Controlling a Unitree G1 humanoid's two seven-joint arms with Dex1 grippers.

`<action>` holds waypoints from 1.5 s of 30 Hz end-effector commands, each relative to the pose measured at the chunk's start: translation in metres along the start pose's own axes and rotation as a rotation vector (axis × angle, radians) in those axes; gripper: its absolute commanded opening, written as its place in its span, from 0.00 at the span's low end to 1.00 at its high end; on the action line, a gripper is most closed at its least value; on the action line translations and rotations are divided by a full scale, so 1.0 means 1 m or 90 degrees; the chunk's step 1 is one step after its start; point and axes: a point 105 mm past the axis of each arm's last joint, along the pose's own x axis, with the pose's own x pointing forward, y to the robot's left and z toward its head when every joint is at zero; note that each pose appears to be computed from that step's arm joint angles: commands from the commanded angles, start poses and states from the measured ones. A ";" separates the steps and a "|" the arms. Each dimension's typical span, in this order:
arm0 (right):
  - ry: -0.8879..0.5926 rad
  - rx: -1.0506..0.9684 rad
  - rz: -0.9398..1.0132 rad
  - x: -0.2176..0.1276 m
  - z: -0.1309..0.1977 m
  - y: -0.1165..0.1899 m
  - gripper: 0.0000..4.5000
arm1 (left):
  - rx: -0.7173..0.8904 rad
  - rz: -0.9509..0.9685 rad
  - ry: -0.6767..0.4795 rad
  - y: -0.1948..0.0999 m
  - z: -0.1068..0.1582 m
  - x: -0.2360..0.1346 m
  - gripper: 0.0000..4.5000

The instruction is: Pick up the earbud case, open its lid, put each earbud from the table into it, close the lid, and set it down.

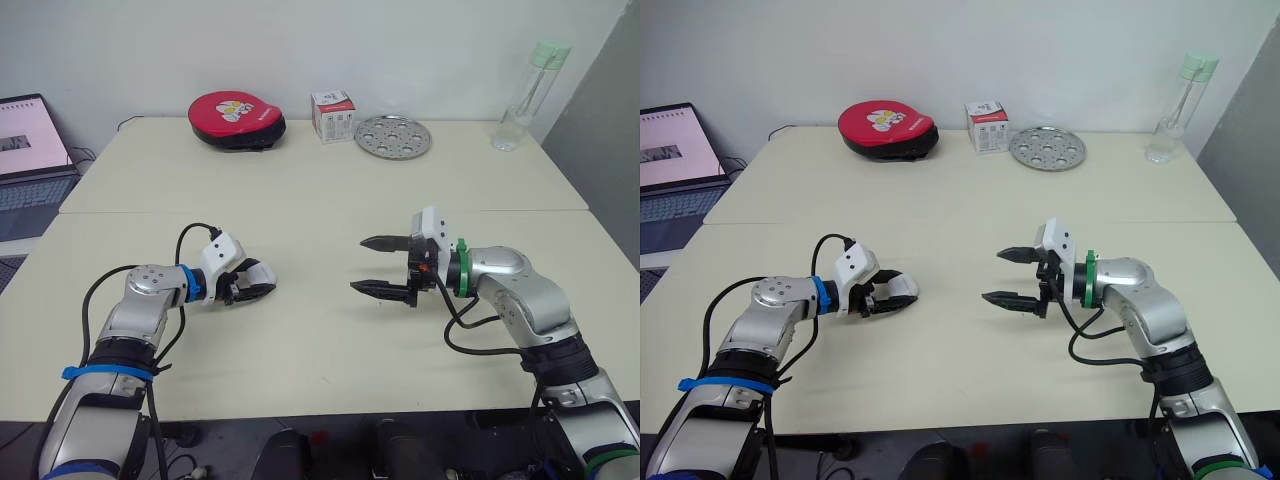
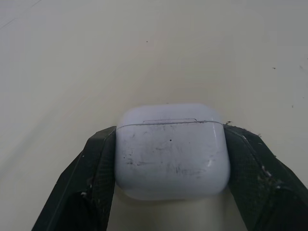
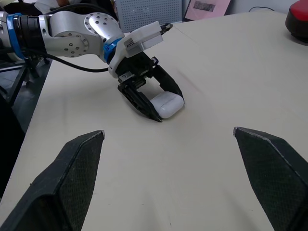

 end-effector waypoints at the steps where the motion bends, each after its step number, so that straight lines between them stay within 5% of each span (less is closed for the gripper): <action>1: -0.014 -0.021 -0.020 -0.008 0.013 -0.005 1.00 | 0.039 -0.015 -0.006 -0.001 0.011 -0.004 0.62; 8: -0.063 0.061 -0.063 -0.015 0.028 -0.019 1.00 | 0.155 -0.011 -0.147 -0.003 0.082 0.009 0.62; 19: -0.072 0.243 -0.104 -0.023 0.024 -0.037 1.00 | 0.562 0.061 -0.319 -0.021 0.157 0.016 0.62; 29: -0.086 0.315 -0.066 -0.007 0.038 -0.025 1.00 | 0.766 0.079 -0.394 -0.039 0.175 0.024 0.62; 45: -0.104 0.359 -0.051 0.007 0.049 -0.018 1.00 | 0.862 0.115 -0.465 -0.048 0.189 0.024 0.62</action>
